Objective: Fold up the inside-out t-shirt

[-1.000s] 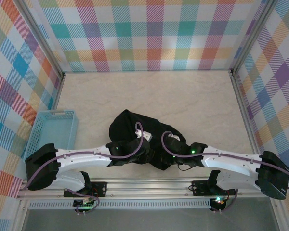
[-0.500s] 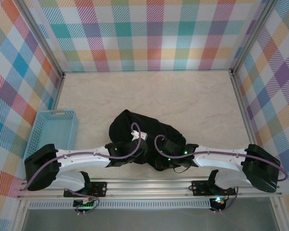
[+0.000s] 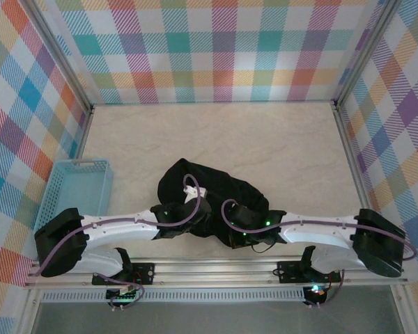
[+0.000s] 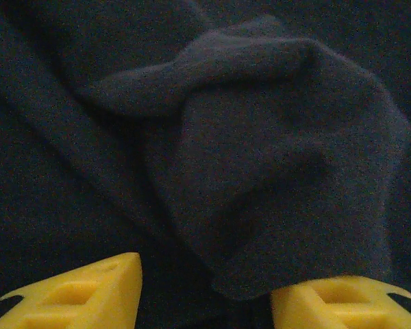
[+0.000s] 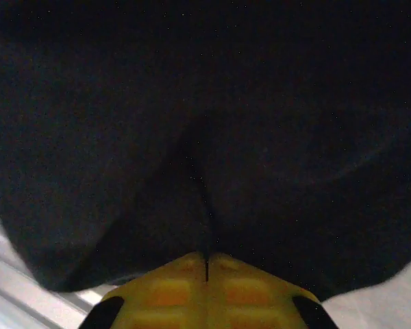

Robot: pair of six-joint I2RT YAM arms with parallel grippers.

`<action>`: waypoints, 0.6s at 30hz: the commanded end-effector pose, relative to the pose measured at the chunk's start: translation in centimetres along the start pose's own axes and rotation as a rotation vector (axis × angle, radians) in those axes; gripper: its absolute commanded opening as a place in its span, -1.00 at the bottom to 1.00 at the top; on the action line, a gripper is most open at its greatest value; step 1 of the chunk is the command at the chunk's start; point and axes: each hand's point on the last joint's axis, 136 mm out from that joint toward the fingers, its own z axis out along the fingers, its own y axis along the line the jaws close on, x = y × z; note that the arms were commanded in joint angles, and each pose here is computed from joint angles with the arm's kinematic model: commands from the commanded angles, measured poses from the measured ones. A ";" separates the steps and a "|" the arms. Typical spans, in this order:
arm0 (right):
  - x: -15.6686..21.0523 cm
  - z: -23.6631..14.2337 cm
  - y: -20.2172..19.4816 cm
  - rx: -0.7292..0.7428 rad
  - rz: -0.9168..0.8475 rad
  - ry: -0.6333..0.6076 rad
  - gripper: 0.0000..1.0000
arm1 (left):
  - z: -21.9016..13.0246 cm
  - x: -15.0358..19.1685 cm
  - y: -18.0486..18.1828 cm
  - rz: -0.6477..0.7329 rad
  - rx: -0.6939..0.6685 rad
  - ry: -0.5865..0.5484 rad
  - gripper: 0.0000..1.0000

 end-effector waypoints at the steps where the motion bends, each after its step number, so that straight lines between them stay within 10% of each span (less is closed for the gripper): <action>1: -0.9 -2.4 -0.1 -0.004 -0.043 -0.090 -1.00 | 0.9 -0.3 2.7 -0.099 -0.086 0.001 0.08; 11: -3.1 -11.7 -1.0 -0.138 -0.087 -0.407 -1.00 | 4.5 -0.2 6.0 -0.216 -0.219 0.115 0.23; 18: -2.0 -9.6 -1.7 -0.104 -0.064 -0.332 -1.00 | 2.5 -2.9 3.5 -0.219 -0.054 0.026 0.68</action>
